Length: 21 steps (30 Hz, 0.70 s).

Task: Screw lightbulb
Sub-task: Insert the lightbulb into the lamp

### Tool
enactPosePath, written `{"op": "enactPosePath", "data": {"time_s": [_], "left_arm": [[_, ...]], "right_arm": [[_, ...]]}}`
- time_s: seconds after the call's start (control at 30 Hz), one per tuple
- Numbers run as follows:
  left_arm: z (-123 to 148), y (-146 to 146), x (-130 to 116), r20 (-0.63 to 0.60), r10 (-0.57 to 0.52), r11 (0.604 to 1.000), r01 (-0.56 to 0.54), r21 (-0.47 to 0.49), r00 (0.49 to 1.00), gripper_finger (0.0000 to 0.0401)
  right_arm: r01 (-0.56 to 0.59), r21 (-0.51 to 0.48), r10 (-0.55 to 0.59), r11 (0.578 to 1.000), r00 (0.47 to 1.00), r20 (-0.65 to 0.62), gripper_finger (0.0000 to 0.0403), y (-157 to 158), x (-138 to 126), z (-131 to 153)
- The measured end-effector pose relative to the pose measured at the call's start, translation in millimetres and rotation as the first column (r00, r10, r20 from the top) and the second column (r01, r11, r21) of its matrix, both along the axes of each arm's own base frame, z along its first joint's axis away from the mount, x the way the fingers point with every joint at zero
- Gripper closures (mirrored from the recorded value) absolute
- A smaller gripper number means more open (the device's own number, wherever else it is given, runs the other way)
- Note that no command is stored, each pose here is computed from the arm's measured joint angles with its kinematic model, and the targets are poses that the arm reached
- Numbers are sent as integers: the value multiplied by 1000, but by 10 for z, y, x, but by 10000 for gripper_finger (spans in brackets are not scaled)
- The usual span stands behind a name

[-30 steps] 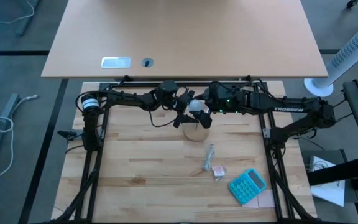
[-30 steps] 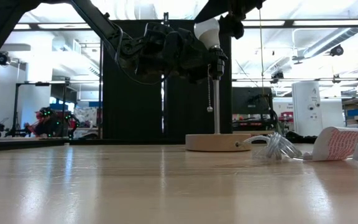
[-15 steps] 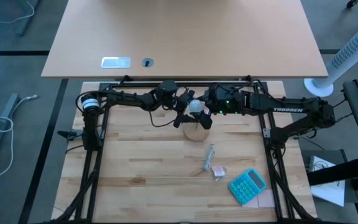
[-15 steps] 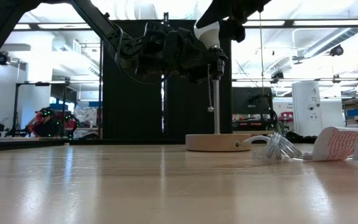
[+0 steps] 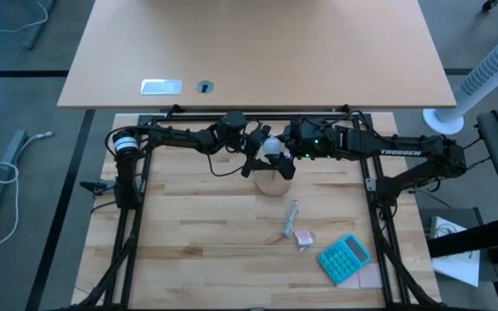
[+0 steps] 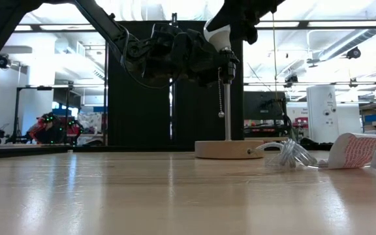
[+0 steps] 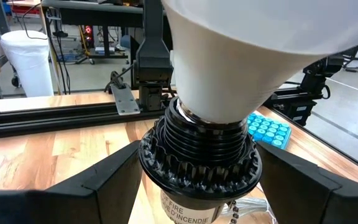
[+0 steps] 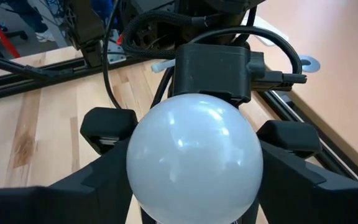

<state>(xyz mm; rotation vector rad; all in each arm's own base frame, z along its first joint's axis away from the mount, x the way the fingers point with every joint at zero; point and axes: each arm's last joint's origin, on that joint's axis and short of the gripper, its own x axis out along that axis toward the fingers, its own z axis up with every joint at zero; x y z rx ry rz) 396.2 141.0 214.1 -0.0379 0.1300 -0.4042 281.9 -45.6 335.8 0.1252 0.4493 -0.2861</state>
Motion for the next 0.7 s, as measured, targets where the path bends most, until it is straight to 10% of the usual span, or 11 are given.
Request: {"op": "enactPosePath", "data": {"time_s": [0.7], "left_arm": [[64, -4, -15, 14, 10, 1000, -10, -2, 1000, 113]], "right_arm": [[30, -3, -28, 1000, 973, 230, 140, 23, -176, 68]]}}
